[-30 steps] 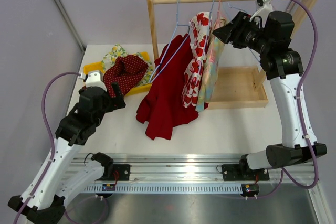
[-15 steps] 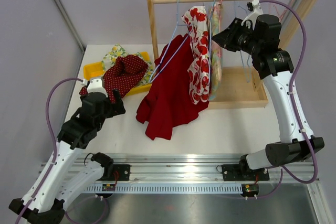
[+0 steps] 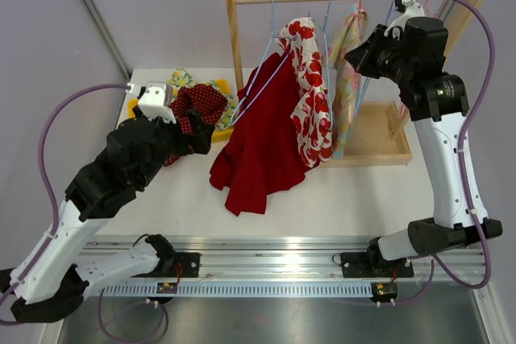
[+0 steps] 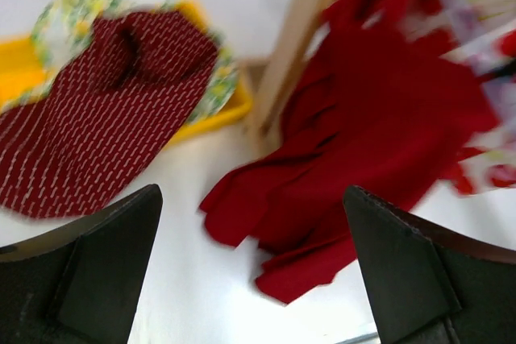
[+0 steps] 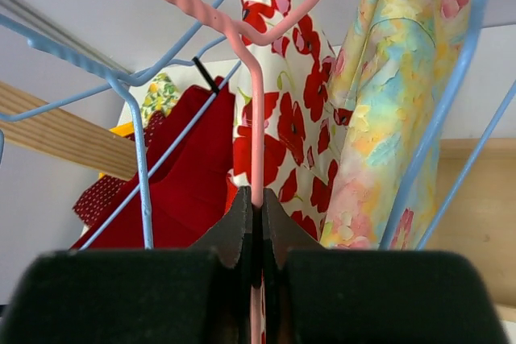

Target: Remove the skirt from the hanger

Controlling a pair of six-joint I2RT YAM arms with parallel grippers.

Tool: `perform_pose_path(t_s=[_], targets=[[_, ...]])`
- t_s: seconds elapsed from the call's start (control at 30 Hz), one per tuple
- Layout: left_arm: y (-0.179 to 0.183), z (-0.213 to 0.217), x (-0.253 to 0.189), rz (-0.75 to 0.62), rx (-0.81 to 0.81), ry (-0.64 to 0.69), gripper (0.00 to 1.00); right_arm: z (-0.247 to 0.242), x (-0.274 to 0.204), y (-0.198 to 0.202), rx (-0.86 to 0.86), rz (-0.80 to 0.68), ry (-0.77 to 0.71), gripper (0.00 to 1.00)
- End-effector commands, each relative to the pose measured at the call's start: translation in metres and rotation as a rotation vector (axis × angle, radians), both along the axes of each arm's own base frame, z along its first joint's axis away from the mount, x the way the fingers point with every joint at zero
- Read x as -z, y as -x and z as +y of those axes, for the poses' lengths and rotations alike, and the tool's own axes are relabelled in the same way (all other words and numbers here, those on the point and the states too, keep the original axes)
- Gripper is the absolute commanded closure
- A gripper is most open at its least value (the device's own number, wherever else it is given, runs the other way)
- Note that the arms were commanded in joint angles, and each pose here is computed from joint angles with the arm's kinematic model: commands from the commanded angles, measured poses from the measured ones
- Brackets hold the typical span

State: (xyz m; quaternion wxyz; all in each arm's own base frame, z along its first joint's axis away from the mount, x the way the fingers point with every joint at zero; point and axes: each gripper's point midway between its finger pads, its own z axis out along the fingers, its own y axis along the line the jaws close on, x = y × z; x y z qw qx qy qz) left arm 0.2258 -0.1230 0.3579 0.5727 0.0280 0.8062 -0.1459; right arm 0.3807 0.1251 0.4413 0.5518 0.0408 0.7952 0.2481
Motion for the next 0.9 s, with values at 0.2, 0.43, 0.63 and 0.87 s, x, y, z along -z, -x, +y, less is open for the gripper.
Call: perform_pose_path(t_s=[0.2, 0.43, 0.63, 0.87], targets=[[0.001, -0.121, -0.112, -0.238, 0.378, 0.040, 0.01, -0.025, -0.054, 0.061, 0.053, -0.148, 0.026, 1.00], [0.034, -0.221, -0.129, -0.298, 0.739, 0.102, 0.01, -0.021, -0.063, 0.128, -0.037, -0.194, -0.026, 1.00], [0.039, -0.257, -0.128, -0.296, 0.820, 0.134, 0.01, -0.017, -0.072, 0.155, -0.096, -0.212, -0.040, 1.00], [0.055, -0.279, -0.128, -0.305, 0.906, 0.142, 0.01, -0.009, -0.069, 0.141, -0.120, -0.210, -0.047, 1.00]])
